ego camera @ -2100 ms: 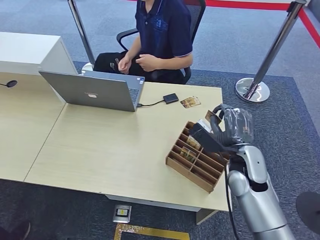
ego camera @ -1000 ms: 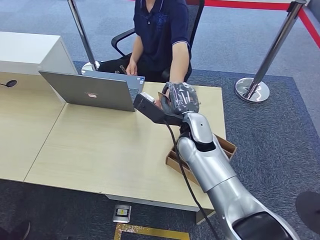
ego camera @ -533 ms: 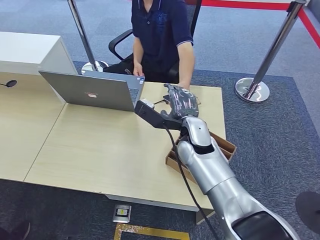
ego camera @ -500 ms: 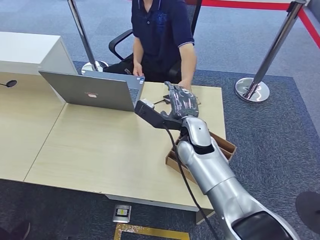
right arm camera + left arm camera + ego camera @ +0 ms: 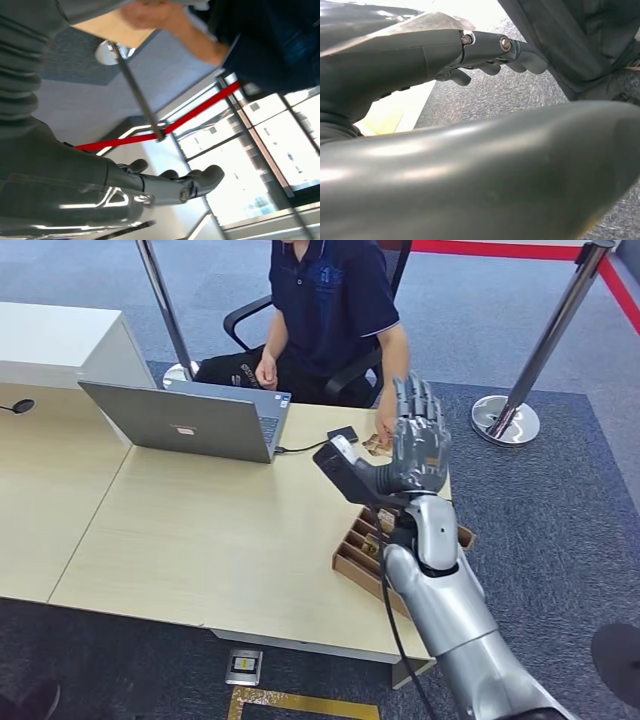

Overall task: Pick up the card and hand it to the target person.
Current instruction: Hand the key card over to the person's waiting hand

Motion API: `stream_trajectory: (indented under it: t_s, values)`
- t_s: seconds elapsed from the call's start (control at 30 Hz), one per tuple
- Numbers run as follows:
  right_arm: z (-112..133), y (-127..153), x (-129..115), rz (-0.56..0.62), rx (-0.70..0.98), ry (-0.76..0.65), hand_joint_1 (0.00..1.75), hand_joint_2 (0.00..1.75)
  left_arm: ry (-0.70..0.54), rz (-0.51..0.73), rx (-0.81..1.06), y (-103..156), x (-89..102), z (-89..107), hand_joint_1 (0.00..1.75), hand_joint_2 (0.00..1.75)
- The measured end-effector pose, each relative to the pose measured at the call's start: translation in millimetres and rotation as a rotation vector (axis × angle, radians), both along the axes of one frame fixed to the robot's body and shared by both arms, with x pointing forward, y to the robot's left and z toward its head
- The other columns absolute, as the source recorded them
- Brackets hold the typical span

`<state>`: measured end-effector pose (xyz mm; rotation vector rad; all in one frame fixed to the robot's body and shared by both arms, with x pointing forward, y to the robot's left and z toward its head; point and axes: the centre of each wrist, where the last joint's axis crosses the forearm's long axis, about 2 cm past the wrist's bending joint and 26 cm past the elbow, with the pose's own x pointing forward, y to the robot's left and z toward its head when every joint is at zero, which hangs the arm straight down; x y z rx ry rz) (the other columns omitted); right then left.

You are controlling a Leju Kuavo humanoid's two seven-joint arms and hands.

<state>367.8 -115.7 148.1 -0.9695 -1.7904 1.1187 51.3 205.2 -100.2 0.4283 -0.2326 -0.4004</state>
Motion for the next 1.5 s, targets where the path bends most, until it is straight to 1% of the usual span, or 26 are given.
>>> stream_trajectory:
  t_s: [0.17, 0.27, 0.33, 0.4, 0.47, 0.53, 0.6, 0.67, 0.77, 0.87, 0.93, 0.97, 1.0, 1.07, 1.13, 1.2, 1.3, 1.37, 1.43, 1.5]
  values:
    - [-8.3, -32.3, -25.8, -0.082, 0.081, -0.088, 0.0, 0.0, 0.001, 0.006, -0.002, -1.1, -0.3, 0.2, 0.0, 0.0]
    - [-15.8, -60.1, -59.3, -0.183, 0.193, -0.212, 0.0, 0.0, 0.006, 0.014, -0.005, -2.2, -3.3, 0.0, 0.0, 0.0]
    - [-15.4, -86.9, -84.0, -0.231, 0.292, -0.285, 0.0, 0.0, 0.01, 0.016, -0.007, -2.9, -5.8, -0.2, 0.0, 0.0]
    - [-15.1, -120.7, -109.9, -0.287, 0.405, -0.369, 0.0, 0.0, 0.012, 0.016, -0.009, -4.0, -6.4, -0.1, 0.0, 0.0]
    - [-20.0, -156.1, -138.0, -0.406, 0.519, -0.427, 0.0, 0.0, 0.013, 0.018, -0.012, -5.4, -6.9, 0.1, 0.0, 0.0]
    - [-28.6, -187.5, -168.5, -0.552, 0.603, -0.434, 0.0, 0.0, 0.014, 0.021, -0.015, -6.7, -7.2, 0.3, 0.0, 0.0]
    - [-35.4, -210.7, -194.4, -0.66, 0.627, -0.418, 0.0, 0.0, 0.013, 0.023, -0.017, -7.7, -6.7, 0.5, 0.0, 0.0]
    - [-39.1, -226.5, -211.2, -0.734, 0.621, -0.386, 0.0, 0.0, 0.012, 0.023, -0.019, -8.6, -6.1, 0.8, 0.0, 0.0]
    - [-50.8, -250.9, -229.0, -0.847, 0.62, -0.25, 0.0, 0.0, 0.012, 0.019, -0.022, -9.7, -6.1, 1.0, 0.0, 0.0]
    - [-82.3, -284.1, -253.5, -0.974, 0.601, -0.1, 0.0, 0.0, 0.011, 0.017, -0.024, -10.1, -6.1, 1.0, 0.0, 0.0]
    - [-101.8, -298.8, -270.9, -1.051, 0.587, -0.026, 0.0, 0.0, 0.011, 0.018, -0.025, -10.1, -6.2, 1.0, 0.0, 0.0]
    - [-110.8, -303.3, -277.6, -1.094, 0.581, 0.034, 0.0, 0.0, 0.01, 0.02, -0.025, -10.1, -6.1, 1.0, 0.0, 0.0]
    - [-121.9, -306.7, -282.4, -1.15, 0.575, 0.112, 0.0, 0.0, 0.01, 0.023, -0.025, -10.3, -5.6, 1.1, 0.0, 0.0]
    - [-152.9, -308.7, -289.4, -1.315, 0.57, 0.329, 0.0, 0.0, 0.005, 0.033, -0.028, -10.6, -4.5, 1.3, 0.0, 0.0]
    - [-187.5, -299.8, -296.1, -1.469, 0.582, 0.58, 0.0, 0.0, -0.001, 0.048, -0.031, -10.5, -4.4, 1.3, 0.0, 0.0]
    - [-214.9, -280.0, -304.3, -1.531, 0.609, 0.79, 0.0, 0.0, -0.005, 0.062, -0.035, -10.3, -4.4, 1.3, 0.0, 0.0]
    - [-237.9, -248.5, -312.2, -1.531, 0.668, 0.995, 0.0, 0.0, -0.01, 0.07, -0.039, -10.1, -3.6, 1.4, 0.0, 0.0]
    - [-245.2, -234.7, -314.1, -1.521, 0.7, 1.095, 0.0, 0.0, -0.011, 0.073, -0.04, -10.0, -3.7, 1.3, 0.0, 0.0]
    - [-250.0, -221.9, -315.4, -1.512, 0.735, 1.224, 0.0, 0.0, -0.016, 0.072, -0.041, -9.9, -3.7, 1.3, 0.0, 0.0]
    - [-253.7, -205.7, -317.3, -1.487, 0.766, 1.367, 0.0, 0.0, -0.023, 0.064, -0.044, -9.9, -3.6, 1.3, 0.0, 0.87]
